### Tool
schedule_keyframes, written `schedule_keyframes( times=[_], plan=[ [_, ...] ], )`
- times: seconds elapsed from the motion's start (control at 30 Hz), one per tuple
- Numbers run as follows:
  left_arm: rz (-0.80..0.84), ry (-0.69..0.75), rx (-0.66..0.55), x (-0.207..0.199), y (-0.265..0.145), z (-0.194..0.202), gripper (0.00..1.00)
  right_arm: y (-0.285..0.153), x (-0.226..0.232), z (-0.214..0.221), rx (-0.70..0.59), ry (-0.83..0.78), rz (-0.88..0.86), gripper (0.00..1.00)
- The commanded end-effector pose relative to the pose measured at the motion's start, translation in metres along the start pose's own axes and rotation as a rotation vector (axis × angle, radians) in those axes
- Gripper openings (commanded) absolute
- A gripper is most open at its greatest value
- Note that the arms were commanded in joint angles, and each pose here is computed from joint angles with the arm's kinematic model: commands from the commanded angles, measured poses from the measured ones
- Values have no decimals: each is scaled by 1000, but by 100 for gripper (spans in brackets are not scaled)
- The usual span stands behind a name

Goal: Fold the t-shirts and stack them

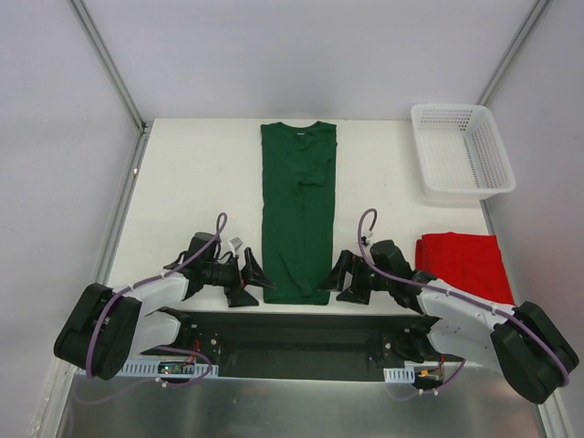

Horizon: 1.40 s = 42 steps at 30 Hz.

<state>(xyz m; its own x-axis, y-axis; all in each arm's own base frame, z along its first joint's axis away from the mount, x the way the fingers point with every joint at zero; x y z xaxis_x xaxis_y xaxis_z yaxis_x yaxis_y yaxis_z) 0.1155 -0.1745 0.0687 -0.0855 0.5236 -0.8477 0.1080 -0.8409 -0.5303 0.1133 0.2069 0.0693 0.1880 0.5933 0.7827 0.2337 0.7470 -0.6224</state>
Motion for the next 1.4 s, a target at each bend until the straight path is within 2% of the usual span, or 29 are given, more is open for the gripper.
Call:
schedule_keyframes(
  times=[0.0,0.27,0.57,0.8,1.13,1.37],
  plan=[
    [14,56,-44,0,10,-2,99,-1,-23,-1,-88,53,39,98],
    [52,106,-66,-7,10,-1,97,-2,-25,9,-143,73,-23,96],
    [55,111,-75,0,8,7,95,26,-15,29,-19,46,-46,96],
    [82,136,-93,-4,8,5,95,25,-16,27,-36,52,-63,96],
    [91,119,-90,-1,17,-5,87,12,-32,19,-97,60,190,96],
    [99,106,-79,0,19,-3,83,11,-41,20,-97,85,254,99]
  ],
)
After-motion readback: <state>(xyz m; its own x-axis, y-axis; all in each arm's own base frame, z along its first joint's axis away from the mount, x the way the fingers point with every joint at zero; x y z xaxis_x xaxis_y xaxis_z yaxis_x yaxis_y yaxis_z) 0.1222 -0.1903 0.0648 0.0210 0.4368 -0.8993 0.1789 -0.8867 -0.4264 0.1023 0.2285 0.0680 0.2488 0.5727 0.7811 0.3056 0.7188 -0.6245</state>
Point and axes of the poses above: each gripper's point midway between its finger pads, its own y axis out along the fingers, its own x axis along the line the jaws close on, z = x × y, the point moved 4 cm from there along -y, back along the fingers, and after that the axes turned 10 degrees about y, right-handed, at the moved point
